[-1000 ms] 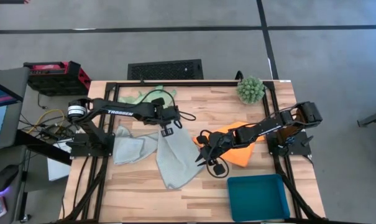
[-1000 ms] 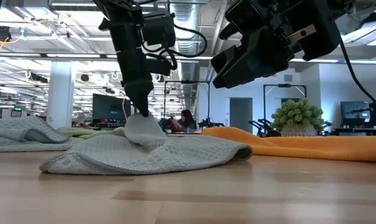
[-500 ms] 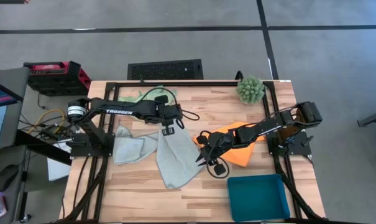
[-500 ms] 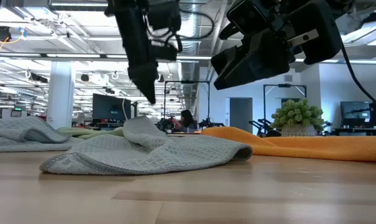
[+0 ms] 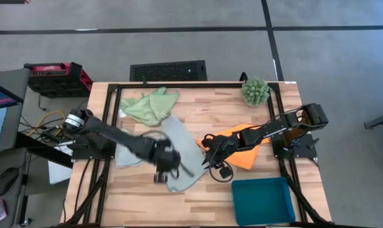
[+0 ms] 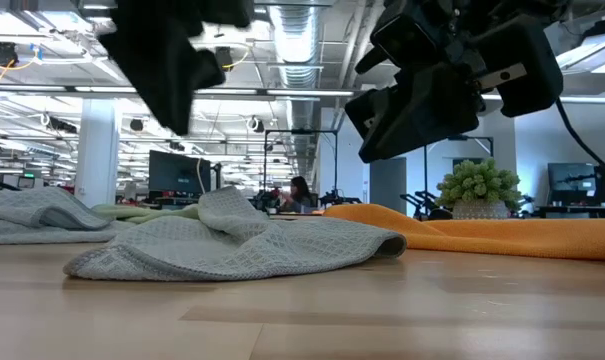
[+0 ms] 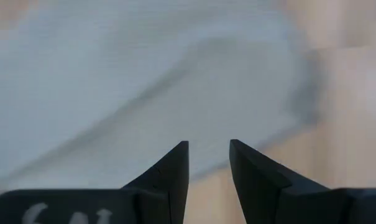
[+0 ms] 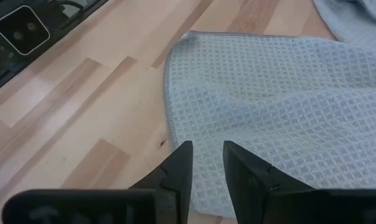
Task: Fold microfiber towels
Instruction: Fold the bottom gray towel
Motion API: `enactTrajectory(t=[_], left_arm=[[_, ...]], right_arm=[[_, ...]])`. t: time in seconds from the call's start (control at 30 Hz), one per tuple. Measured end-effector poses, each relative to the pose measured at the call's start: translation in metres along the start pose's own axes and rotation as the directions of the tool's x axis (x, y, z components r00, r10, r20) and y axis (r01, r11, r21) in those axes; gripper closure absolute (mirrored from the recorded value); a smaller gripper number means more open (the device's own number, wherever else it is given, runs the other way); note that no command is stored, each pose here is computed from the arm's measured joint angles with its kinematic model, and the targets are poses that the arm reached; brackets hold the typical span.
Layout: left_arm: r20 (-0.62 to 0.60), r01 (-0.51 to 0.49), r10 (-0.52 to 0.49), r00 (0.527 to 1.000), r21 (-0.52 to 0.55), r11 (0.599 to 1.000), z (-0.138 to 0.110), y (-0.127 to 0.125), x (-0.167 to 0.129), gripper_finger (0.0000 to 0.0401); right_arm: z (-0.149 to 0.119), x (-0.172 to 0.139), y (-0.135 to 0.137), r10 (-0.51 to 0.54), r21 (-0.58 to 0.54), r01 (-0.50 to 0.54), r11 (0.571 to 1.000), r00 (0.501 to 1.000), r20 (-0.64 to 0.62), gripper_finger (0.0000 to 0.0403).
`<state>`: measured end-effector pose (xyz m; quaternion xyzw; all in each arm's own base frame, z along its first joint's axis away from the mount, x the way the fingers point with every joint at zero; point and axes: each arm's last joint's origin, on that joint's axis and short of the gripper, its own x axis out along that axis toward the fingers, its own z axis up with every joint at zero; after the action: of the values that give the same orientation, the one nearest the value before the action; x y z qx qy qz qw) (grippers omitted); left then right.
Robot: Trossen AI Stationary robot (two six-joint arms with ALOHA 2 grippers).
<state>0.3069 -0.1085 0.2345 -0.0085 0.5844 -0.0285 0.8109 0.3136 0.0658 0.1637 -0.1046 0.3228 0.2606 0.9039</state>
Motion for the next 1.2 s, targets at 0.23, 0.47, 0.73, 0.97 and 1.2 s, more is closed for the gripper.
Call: enactTrajectory(t=[0.23, 0.47, 0.73, 0.97, 1.2], left_arm=[[0.225, 0.085, -0.094, 0.970, 0.053, 0.995, -0.009, -0.054, 0.013, 0.0292], [0.264, 0.103, -0.098, 0.959, -0.006, 0.995, -0.032, -0.055, 0.042, 0.0292], [0.330, 0.149, -0.132, 0.935, -0.025, 0.989, -0.052, -0.048, 0.067, 0.0292], [0.371, 0.180, -0.153, 0.916, -0.040, 0.983, -0.063, -0.045, 0.080, 0.0292], [0.326, 0.238, -0.224, 0.918, -0.002, 0.971, -0.060, -0.053, 0.108, 0.0292]], right_arm=[[0.000, 0.000, 0.001, 0.003, -0.001, -0.003, 1.000, 1.000, -0.003, 0.0290], [0.000, 0.000, 0.001, 0.002, -0.001, -0.002, 1.000, 1.000, -0.003, 0.0290], [0.000, 0.000, 0.001, 0.002, -0.001, -0.002, 1.000, 1.000, -0.003, 0.0290], [0.000, 0.000, 0.001, 0.002, -0.001, -0.002, 1.000, 1.000, -0.003, 0.0290], [0.000, 0.000, 0.001, 0.002, -0.001, -0.002, 1.000, 1.000, -0.003, 0.0290]])
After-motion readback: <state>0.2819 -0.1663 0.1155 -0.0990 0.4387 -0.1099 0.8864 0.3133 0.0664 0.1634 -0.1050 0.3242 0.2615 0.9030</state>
